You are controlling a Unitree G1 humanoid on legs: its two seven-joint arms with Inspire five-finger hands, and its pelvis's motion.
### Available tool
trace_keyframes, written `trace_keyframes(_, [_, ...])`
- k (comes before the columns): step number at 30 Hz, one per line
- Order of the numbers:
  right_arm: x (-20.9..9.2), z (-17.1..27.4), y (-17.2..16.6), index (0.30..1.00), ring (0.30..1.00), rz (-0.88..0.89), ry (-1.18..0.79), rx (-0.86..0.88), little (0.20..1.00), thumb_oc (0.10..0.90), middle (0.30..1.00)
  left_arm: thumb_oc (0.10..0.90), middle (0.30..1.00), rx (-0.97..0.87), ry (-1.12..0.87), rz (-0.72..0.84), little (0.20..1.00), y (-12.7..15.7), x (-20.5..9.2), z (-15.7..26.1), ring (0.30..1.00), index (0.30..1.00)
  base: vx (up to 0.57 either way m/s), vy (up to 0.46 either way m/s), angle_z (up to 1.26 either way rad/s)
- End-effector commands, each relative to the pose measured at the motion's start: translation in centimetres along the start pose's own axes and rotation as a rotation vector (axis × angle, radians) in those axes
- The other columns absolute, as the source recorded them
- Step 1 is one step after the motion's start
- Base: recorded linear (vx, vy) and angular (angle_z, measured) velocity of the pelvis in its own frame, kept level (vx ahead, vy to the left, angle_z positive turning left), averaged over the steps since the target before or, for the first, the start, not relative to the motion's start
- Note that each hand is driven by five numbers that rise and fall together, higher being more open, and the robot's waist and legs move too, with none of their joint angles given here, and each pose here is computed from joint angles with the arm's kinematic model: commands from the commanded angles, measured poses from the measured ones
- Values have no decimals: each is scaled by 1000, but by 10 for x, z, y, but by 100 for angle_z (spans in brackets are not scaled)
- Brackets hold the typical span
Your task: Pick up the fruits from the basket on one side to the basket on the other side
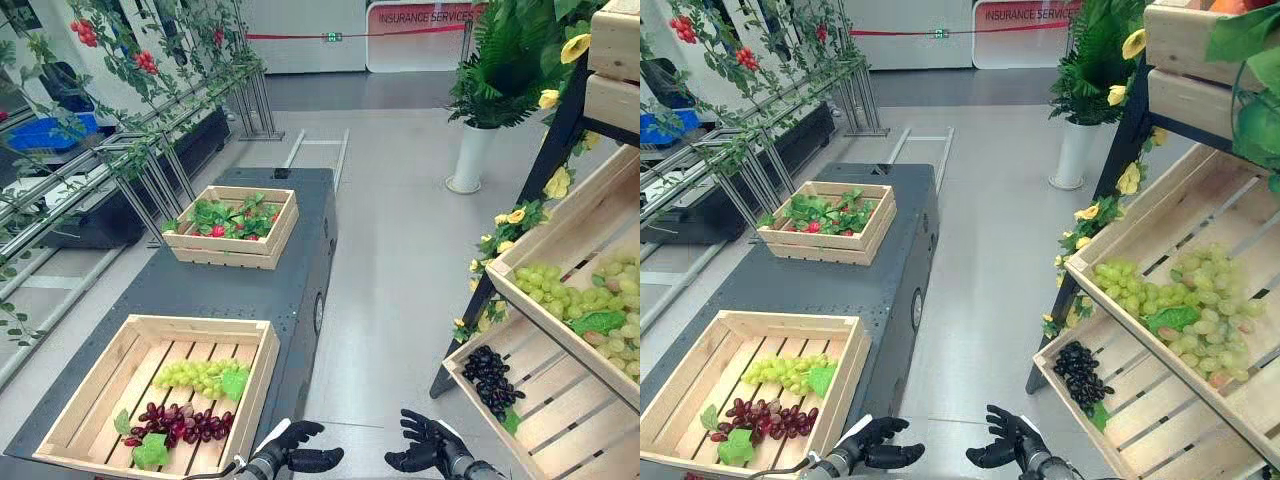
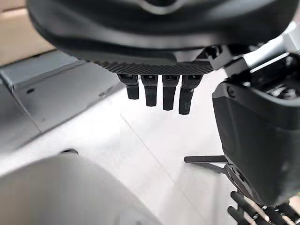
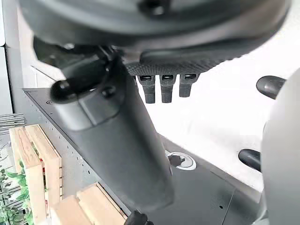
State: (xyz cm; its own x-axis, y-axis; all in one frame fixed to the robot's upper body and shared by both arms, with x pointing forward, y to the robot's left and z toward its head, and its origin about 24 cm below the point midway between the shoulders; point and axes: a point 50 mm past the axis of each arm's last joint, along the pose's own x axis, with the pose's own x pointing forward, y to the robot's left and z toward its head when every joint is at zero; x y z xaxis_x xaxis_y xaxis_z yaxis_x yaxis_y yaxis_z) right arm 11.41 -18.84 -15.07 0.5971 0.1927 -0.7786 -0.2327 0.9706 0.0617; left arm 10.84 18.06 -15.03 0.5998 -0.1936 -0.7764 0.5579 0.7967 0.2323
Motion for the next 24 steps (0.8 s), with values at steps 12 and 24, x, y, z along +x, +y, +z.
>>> trace_keyframes(12, [19, 43, 6, 900, 900, 34, -114, -22, 900, 800, 900, 800, 900, 105, -132, 25, 900, 8, 21, 44, 900, 900, 22, 12, -3])
trace_keyframes(24, [20, 42, 5, 900, 900, 1, -93, -39, 900, 800, 900, 800, 900, 283, -331, 258, 900, 20, 17, 65, 900, 900, 0, 0, 0])
